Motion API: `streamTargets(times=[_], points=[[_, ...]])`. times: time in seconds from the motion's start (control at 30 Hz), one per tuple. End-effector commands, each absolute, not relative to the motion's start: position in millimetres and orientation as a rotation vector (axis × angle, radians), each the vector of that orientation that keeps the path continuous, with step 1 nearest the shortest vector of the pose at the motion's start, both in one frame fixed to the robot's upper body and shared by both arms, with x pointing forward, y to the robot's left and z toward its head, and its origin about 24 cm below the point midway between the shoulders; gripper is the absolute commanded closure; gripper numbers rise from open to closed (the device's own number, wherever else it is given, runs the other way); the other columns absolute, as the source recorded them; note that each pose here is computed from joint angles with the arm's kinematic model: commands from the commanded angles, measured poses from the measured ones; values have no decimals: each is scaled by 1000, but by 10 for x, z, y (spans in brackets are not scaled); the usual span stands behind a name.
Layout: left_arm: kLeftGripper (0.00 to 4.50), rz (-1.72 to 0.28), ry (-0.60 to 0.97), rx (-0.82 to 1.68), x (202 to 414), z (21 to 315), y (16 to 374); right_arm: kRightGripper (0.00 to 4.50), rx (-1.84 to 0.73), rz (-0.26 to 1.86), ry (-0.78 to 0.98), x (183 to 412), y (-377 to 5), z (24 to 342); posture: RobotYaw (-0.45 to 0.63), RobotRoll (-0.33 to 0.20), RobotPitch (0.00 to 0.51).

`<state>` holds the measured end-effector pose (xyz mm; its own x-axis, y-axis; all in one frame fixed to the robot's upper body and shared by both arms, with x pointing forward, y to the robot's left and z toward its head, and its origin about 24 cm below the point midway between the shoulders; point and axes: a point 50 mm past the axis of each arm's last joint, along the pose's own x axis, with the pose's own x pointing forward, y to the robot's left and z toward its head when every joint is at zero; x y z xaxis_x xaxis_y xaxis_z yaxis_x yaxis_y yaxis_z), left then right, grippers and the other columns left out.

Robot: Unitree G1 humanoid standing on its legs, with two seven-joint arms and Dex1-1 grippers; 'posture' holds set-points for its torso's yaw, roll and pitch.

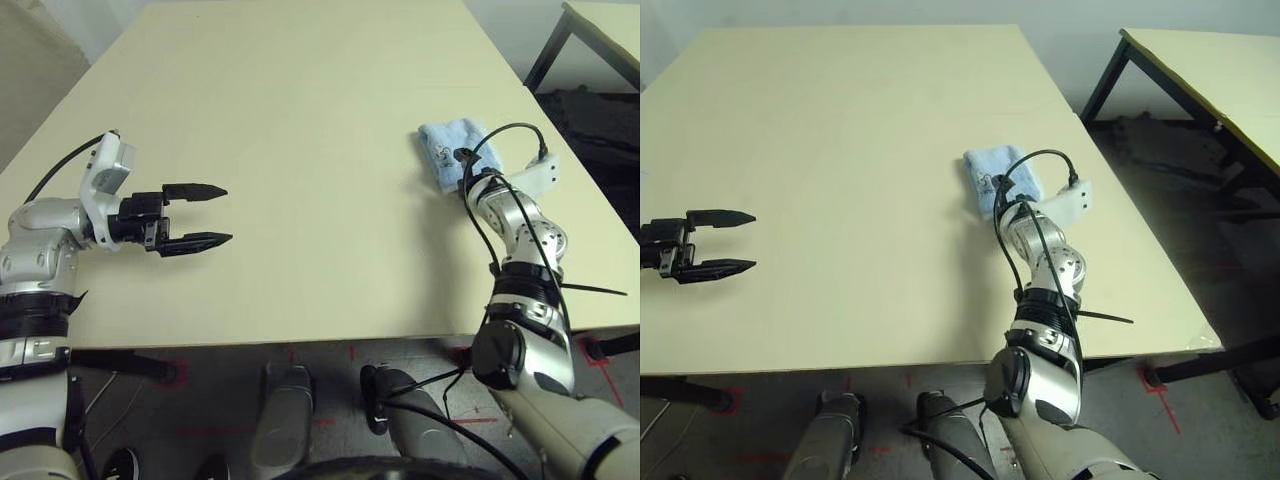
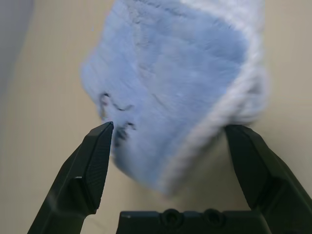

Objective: Fold the towel and set it aside.

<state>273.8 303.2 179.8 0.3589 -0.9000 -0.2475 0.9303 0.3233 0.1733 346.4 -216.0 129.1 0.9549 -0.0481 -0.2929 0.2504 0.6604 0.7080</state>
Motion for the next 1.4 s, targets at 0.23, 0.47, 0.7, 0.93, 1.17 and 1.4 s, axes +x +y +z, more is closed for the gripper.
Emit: streamTargets(times=[0.23, 0.47, 0.7, 0.93, 1.17, 1.4], points=[[0, -1194, 116, 319, 2697, 1783, 3054, 52, 276, -121, 327, 3119, -2296, 1205, 73, 0, 157], [0, -1184, 112, 319, 2707, 1782, 3054, 1856, 35, 27, 58, 3174, -2175, 1584, 68, 0, 150], [0, -1170, 120, 293, 2693, 1777, 3068, 4460, -10, 578, 2, 2973, -1705, 1551, 66, 0, 150], [0, -885, 126, 257, 2705, 1616, 3263, 2274, -71, 681, -86, 2899, -1994, 1371, 77, 0, 159], [0, -363, 81, 152, 2564, 1331, 3608, 26, -85, 337, -137, 2793, -2472, 1099, 91, 0, 177], [0, -98, 69, 94, 2415, 1112, 3623, 26, -93, 146, -175, 2561, -2726, 852, 96, 0, 186]])
